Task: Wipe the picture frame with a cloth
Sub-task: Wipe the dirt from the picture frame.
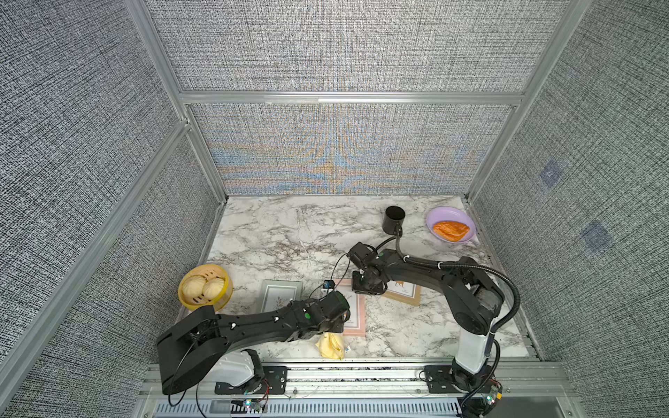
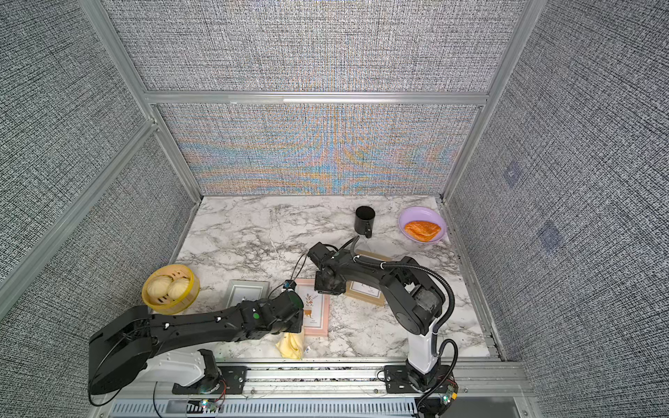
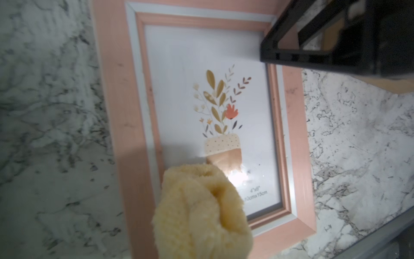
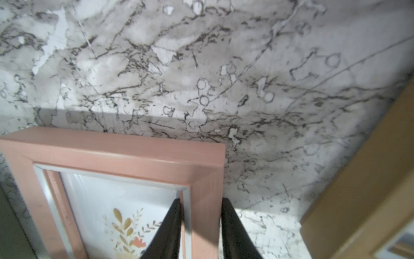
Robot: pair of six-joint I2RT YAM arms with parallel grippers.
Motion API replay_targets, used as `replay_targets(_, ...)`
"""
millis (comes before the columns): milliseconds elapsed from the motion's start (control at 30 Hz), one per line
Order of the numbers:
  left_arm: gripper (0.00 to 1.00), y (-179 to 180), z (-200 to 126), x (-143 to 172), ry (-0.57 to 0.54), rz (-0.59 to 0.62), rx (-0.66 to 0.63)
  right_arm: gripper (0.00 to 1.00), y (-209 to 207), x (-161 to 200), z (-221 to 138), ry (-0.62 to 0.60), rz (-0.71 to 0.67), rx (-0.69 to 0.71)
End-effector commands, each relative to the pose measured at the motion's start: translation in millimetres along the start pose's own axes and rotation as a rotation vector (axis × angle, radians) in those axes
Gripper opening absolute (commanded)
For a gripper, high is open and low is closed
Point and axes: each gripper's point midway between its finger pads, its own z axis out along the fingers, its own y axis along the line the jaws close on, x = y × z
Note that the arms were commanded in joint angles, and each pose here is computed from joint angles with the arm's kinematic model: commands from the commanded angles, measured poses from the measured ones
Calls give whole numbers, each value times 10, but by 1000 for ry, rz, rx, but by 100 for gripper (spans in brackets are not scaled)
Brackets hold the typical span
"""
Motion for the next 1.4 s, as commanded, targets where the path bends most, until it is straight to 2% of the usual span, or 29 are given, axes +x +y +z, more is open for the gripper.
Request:
replay_targets(0,0,-215,77,-27,-27,-44,50,30,-9,-14,8,-2,28,13)
replay_targets(300,0,-644,243,70,-23,-52,140,30,-1,2,33,6,20,8)
replay_targets(433,0,-681,277,113,-9,-46,130,29,-25,10,46,11,19,12)
replay_targets(533,0,-462,195,121,-23,-53,57,29,-49,-8,31,6,18,13)
replay_targets(700,0,137,-21,141,-56,-73,-118,29,-76,-16,17,8,11,19)
replay_targets(833,0,502,-134,146,-70,-87,-191,29,-86,-17,25,11,8,22)
replay_targets(1000,0,701,-216,81,-119,-106,-226,29,-69,-8,24,11,7,20)
replay_targets(1100,0,610,-172,91,-98,-105,-195,29,-62,-8,29,11,8,21)
replay_targets(1200,0,344,-35,137,-31,-66,-111,29,-25,2,39,12,4,19)
replay_targets(1367,0,-134,91,115,-8,-24,-4,29,29,22,48,15,3,20)
